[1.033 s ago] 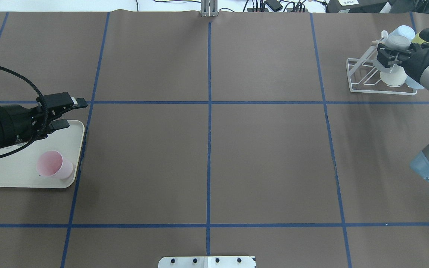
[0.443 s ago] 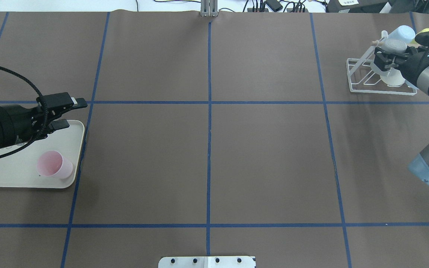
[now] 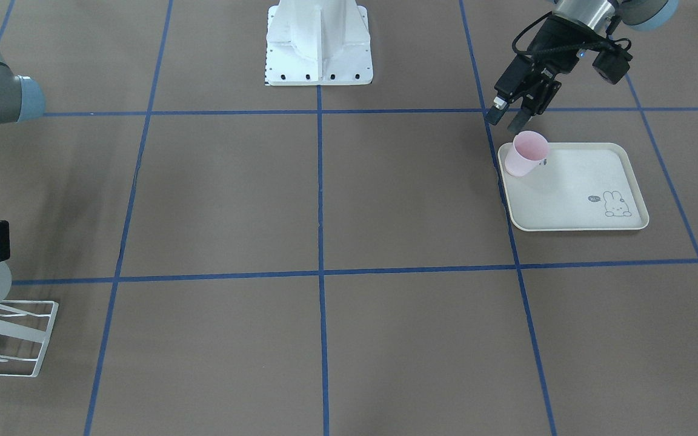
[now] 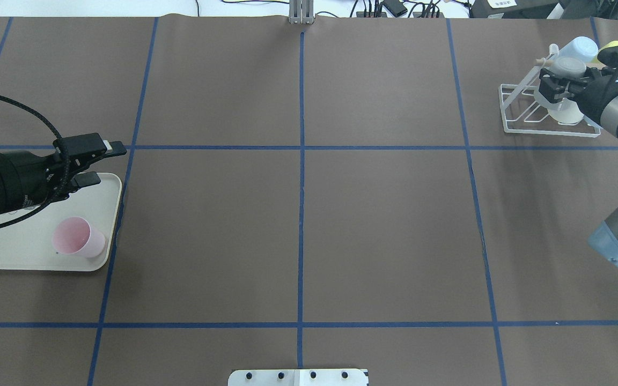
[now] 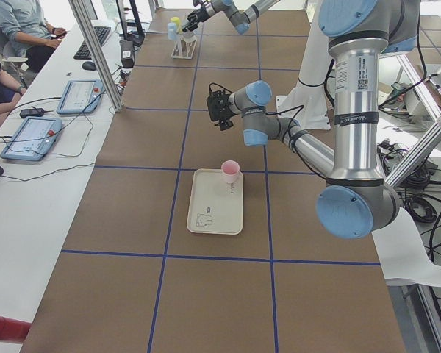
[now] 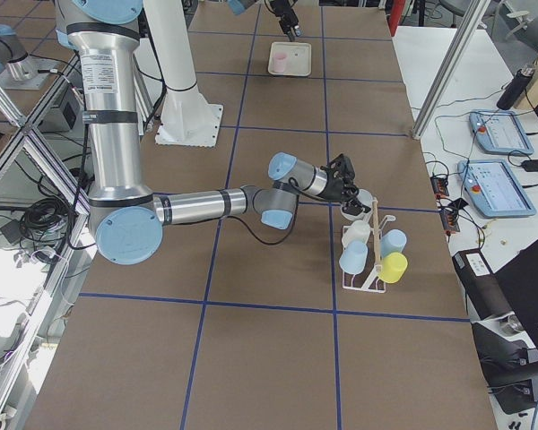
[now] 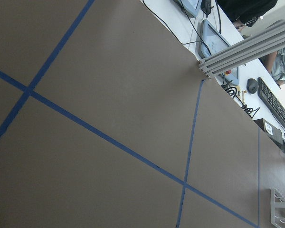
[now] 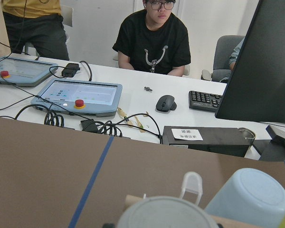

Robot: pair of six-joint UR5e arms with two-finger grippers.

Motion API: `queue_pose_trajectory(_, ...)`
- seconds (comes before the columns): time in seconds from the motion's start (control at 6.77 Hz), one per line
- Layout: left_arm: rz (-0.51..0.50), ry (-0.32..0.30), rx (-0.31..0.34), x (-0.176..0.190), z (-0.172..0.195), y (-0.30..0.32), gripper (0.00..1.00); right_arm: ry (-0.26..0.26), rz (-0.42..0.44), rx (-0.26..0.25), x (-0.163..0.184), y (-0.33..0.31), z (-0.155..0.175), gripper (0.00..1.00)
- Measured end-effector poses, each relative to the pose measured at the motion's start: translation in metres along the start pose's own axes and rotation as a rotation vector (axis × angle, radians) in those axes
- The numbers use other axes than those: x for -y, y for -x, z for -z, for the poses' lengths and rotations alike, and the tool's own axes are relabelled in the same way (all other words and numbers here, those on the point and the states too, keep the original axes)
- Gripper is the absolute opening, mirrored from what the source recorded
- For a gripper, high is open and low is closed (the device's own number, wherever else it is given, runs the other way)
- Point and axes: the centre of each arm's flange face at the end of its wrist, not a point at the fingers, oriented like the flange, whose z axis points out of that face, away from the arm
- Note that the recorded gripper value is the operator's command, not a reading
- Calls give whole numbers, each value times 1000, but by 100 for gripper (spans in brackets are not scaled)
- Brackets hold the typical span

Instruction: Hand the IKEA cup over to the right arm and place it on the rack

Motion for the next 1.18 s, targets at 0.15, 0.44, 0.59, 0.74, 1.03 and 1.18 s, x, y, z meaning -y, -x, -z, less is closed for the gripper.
queue_pose_trajectory(0.15,0,0,0,0,0,0,100,2,0,-4,-1,-1,-1,0)
queue_pose_trajectory(0.44,0,0,-1,0,0,0,100,8,2,-17,-5,-5,-3,0)
queue_pose_trajectory(0.59,1,-1,1,0,0,0,100,8,3,-21,-6,-6,-4,0)
queue_pose_trajectory(0.74,1,-1,1,0,0,0,100,8,3,-24,-7,-6,-4,0)
queue_pose_trajectory(1.03,1,-1,-1,0,0,0,100,9,3,-26,-7,-6,-5,100)
queue_pose_trajectory(1.18,0,-1,-1,0,0,0,100,10,4,-27,-8,-7,-6,100)
